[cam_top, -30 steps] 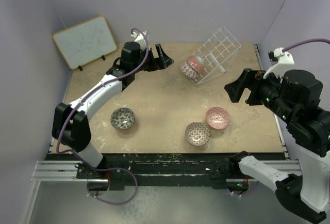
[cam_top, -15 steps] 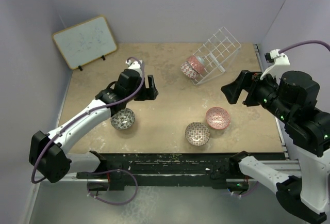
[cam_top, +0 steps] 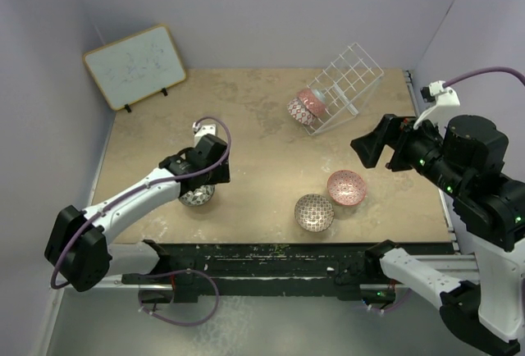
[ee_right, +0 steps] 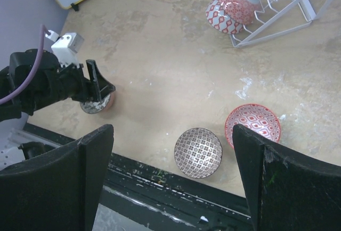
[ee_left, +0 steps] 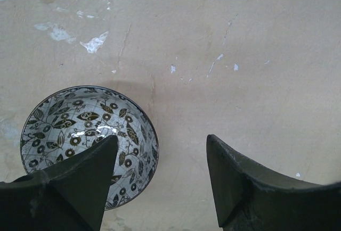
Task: Load the bowls into the dish rack
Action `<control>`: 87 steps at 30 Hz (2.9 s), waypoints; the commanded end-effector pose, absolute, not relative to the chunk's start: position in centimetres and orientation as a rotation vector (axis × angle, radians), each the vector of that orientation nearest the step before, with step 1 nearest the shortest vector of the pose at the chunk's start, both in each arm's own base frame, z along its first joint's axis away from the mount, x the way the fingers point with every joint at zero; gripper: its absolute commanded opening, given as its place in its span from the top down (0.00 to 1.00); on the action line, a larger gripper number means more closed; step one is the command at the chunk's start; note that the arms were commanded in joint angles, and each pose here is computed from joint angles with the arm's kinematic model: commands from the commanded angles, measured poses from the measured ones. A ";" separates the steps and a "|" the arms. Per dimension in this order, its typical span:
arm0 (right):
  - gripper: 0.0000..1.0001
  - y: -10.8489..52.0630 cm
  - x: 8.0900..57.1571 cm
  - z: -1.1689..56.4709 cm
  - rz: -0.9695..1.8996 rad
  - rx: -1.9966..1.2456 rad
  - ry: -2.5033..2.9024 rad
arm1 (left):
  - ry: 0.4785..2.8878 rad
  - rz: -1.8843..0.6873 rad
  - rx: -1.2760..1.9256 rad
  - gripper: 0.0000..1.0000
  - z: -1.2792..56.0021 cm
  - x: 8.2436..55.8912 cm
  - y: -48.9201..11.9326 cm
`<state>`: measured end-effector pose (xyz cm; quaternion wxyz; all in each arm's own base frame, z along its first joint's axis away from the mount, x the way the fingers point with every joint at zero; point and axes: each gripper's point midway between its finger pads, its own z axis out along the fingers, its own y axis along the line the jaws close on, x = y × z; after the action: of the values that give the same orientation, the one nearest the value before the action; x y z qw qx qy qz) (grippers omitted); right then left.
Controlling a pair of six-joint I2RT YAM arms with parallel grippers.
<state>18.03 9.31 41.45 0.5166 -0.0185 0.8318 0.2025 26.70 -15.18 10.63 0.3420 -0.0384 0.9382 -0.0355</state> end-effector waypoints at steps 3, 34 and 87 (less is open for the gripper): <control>0.06 9.9 18.5 42.1 0.519 -0.055 1.956 | 2.442 -0.034 -0.160 0.30 9.3 26.3 -14.1; 0.05 8.6 17.5 41.7 0.476 -0.029 1.948 | 2.533 0.065 -0.121 0.66 3.9 25.7 -14.1; 0.05 5.5 17.2 44.7 0.330 0.063 1.925 | 1.165 -1.966 -0.131 1.00 41.2 41.6 -39.7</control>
<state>17.01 6.21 44.33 0.5544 0.0208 0.8168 0.1583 43.63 -40.90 30.17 0.3710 -0.1066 0.6116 -0.6905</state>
